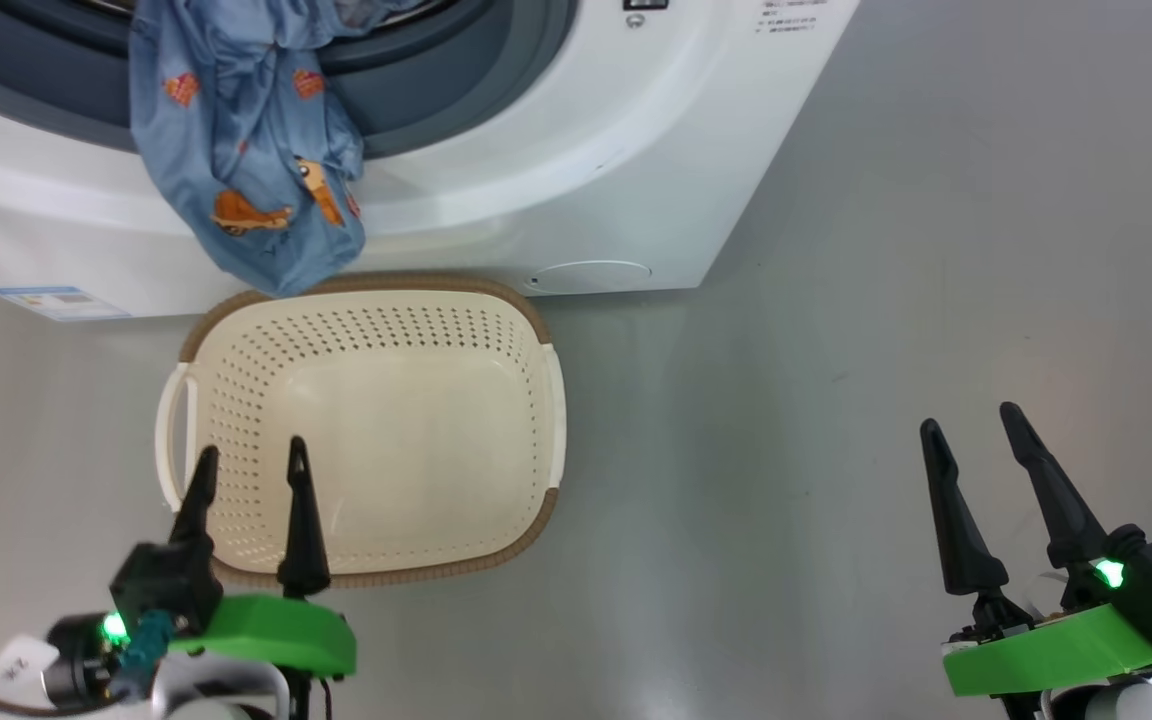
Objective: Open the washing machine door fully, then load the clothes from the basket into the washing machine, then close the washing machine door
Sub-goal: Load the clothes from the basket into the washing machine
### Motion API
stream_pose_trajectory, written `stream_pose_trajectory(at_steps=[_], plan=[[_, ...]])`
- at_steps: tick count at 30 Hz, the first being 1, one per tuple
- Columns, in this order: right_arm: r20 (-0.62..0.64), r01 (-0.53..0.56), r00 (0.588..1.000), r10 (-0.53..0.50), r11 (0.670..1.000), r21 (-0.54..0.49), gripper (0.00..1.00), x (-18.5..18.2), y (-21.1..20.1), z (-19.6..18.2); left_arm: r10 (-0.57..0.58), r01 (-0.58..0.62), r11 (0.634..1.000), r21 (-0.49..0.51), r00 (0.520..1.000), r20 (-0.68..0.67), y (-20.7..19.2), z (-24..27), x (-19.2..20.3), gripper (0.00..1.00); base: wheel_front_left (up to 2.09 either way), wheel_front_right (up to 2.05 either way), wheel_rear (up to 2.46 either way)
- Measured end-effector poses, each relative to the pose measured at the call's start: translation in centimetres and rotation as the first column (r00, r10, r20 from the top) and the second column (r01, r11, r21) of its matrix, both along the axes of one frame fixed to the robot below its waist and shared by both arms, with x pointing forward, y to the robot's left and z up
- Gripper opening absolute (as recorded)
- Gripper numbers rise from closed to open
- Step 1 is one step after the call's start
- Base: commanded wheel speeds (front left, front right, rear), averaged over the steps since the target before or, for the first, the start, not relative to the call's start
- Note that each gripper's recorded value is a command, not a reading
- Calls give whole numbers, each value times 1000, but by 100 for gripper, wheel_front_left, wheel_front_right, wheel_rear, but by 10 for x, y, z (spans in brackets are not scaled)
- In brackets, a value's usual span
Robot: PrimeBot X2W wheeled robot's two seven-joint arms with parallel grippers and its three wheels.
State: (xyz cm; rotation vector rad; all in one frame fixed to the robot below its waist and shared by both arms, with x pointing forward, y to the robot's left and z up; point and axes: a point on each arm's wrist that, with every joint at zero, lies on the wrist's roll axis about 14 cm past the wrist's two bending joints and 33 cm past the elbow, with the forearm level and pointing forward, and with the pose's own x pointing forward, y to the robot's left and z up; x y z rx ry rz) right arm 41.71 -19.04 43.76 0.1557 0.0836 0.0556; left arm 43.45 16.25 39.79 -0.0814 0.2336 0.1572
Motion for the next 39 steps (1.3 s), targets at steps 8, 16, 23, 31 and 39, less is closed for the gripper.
stream_pose_trajectory(at_steps=[8,16,23,31,39], plan=[[-27,15,1000,-15,1000,-6,100,0,-5,-10,0,0,998,-61,1000,2,-3,-13,39,100,0,0,0],[-43,25,999,-25,1000,-3,100,4,-5,-17,-6,5,996,-93,1000,-6,4,-36,87,100,0,0,0],[-63,46,997,-47,999,-18,100,5,-13,-24,-13,9,995,-103,999,-33,6,-56,116,100,0,0,0],[-87,80,993,-84,996,-42,100,2,-26,-32,-14,7,994,-109,998,-60,7,-76,148,100,0,0,0],[-100,77,992,-81,996,-40,100,2,-24,-36,-26,23,993,-114,999,-26,5,-68,165,96,0,0,0]])
